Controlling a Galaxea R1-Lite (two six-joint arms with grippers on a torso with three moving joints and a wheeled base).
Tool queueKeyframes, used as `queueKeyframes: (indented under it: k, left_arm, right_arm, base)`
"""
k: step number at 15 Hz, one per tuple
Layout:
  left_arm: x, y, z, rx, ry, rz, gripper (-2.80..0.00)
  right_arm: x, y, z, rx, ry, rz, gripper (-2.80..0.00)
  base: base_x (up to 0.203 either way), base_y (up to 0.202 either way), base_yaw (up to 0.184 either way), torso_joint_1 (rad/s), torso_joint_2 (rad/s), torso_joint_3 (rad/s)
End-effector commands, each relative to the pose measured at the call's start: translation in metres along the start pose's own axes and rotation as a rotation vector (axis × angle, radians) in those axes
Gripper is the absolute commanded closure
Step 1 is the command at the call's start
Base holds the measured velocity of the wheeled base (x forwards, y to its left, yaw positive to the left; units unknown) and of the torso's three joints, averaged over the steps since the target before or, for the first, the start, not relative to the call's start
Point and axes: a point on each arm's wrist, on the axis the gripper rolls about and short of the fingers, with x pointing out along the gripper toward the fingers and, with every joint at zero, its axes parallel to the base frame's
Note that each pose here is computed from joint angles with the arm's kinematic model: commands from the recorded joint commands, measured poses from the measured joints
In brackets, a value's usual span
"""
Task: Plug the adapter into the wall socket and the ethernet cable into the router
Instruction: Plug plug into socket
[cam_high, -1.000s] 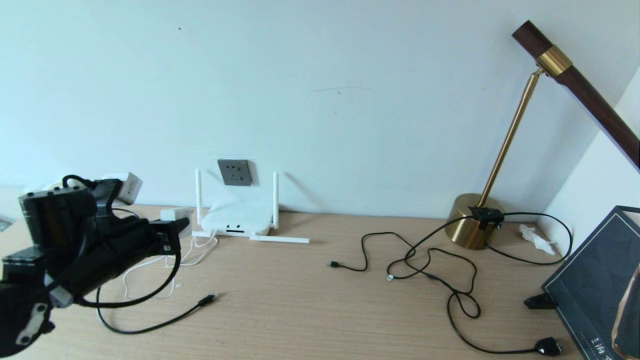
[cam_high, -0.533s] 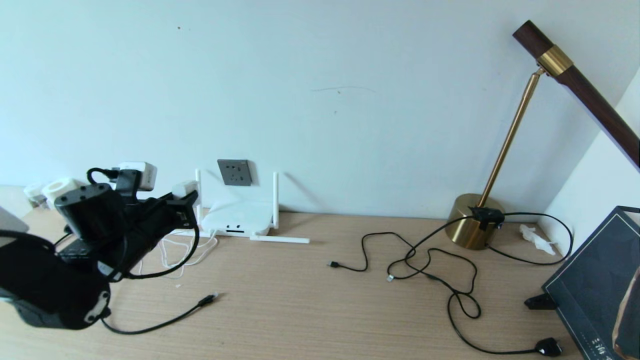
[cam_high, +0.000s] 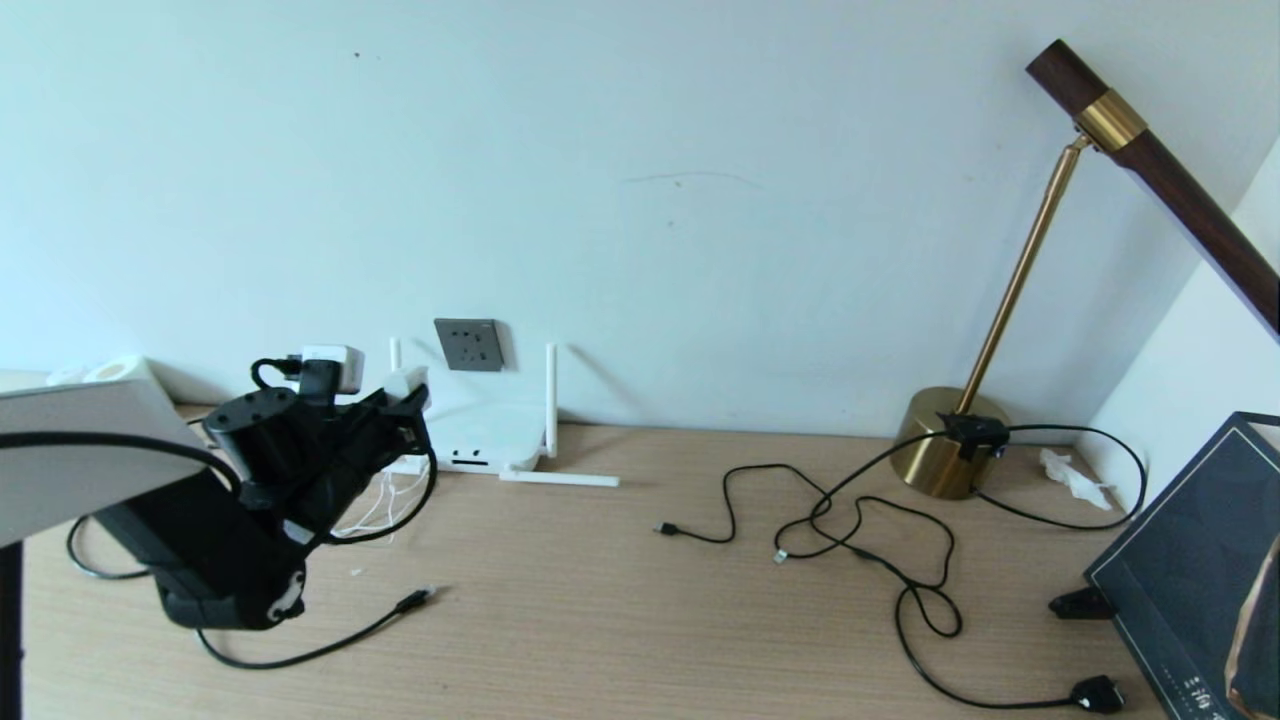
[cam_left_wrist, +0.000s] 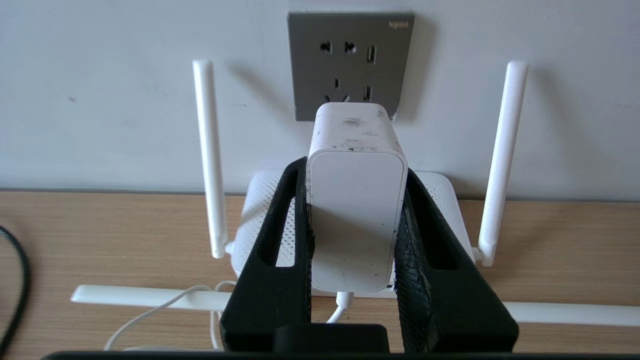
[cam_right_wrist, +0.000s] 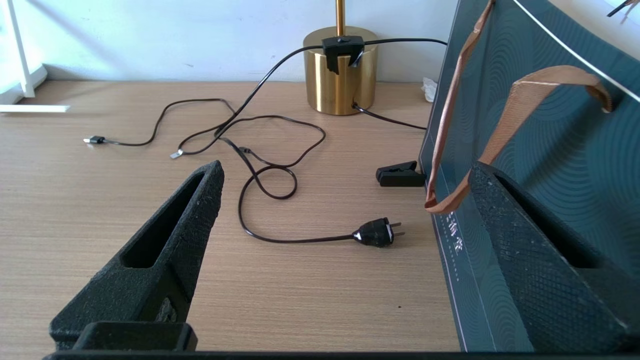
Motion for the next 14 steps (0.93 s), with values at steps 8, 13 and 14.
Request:
queueKeyframes:
  k: [8,13,14]
  left_arm:
    - [0.035,-0.01,-0.033,-0.014,-0.009,-0.028,0.0]
    - [0.048,-0.01,-0.033,-0.014,-0.048,-0.026,0.0]
    - [0.05,-0.01,-0.032,-0.013,-0.058,-0.025,0.0]
  right_arm:
    - [0.001,0.0,-0.003,0.0,0.01,-0.001,-2.8]
    - [0.001,0.0,-0.003,0.0,0.01,0.0,-2.8]
    - [0.001,0.0,-0.003,0.0,0.01,-0.001,-2.8]
  base:
    - [0.0,0.0,0.0,0.0,0.0,0.0]
    - [0.0,0.0,0.0,0.0,0.0,0.0]
    - [0.0,0.0,0.0,0.0,0.0,0.0]
